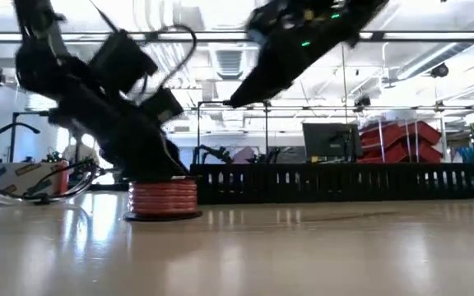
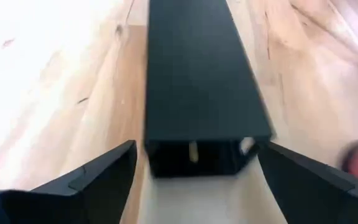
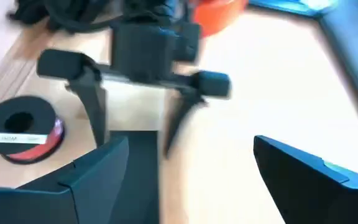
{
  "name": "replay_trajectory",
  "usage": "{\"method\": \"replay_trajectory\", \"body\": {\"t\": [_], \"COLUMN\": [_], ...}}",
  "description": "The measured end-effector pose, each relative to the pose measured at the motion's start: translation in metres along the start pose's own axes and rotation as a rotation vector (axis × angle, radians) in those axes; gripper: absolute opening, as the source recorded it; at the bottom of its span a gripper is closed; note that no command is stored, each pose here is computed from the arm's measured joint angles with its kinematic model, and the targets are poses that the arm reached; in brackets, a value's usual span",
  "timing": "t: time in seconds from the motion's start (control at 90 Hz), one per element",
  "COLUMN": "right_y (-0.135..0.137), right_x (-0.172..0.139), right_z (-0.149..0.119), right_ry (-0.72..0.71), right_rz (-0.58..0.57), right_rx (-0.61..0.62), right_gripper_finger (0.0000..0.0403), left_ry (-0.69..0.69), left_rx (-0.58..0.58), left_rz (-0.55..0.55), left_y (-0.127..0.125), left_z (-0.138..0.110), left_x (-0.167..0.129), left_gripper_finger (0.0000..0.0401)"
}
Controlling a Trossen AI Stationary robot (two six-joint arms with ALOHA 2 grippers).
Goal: Ziptie cables
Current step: Close the black cable duct, then return to Home Position
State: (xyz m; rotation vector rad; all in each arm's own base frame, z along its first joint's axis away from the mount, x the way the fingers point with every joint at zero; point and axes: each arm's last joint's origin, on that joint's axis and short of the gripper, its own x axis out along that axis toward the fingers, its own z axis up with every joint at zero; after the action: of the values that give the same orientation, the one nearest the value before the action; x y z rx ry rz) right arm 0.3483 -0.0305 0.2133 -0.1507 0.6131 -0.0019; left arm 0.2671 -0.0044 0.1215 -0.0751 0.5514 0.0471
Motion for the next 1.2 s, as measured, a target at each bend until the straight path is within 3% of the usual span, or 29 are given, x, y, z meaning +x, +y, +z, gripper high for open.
{"method": "replay_trajectory", "body": {"t": [0.1, 0.311, 0.433, 0.522, 0.7, 0.9, 1.089, 1.2], "right_y": [-0.001, 0.006, 0.009, 0.013, 0.02, 0.027, 0.034, 0.038], "right_x": [-0.033, -0.093, -0.122, -0.137, -0.156, -0.172, -0.186, -0.183], "right_z": [-0.016, -0.052, -0.07, -0.087, -0.117, -0.141, -0.152, -0.16], "right_ry": [-0.106, -0.336, -0.405, -0.434, -0.494, -0.494, -0.562, -0.543], "right_rz": [-0.035, -0.081, -0.142, -0.186, -0.192, -0.16, -0.052, -0.004], "right_rx": [0.032, 0.088, 0.114, 0.131, 0.188, 0.251, 0.247, 0.256], "right_gripper_finger": [0.0323, 0.0311, 0.0303, 0.0295, 0.0273, 0.0222, 0.0124, 0.0042], "left_ry": [-0.072, -0.408, -0.547, -0.573, -0.519, -0.606, -0.667, -0.747], "left_rx": [-0.007, 0.029, 0.043, 0.046, 0.06, 0.093, 0.019, 0.005], "left_rz": [0.015, 0.06, 0.065, 0.08, 0.089, 0.099, 0.074, 0.026], "left_y": [0.0, 0.001, 0.001, 0.002, 0.005, 0.008, 0.012, 0.013], "left_z": [0.021, 0.067, 0.08, 0.08, 0.068, 0.039, -0.008, -0.027], "left_x": [-0.028, -0.092, -0.124, -0.143, -0.174, -0.194, -0.189, -0.187], "left_gripper_finger": [0.032, 0.031, 0.0309, 0.0309, 0.0309, 0.0309, 0.0302, 0.0251]}}
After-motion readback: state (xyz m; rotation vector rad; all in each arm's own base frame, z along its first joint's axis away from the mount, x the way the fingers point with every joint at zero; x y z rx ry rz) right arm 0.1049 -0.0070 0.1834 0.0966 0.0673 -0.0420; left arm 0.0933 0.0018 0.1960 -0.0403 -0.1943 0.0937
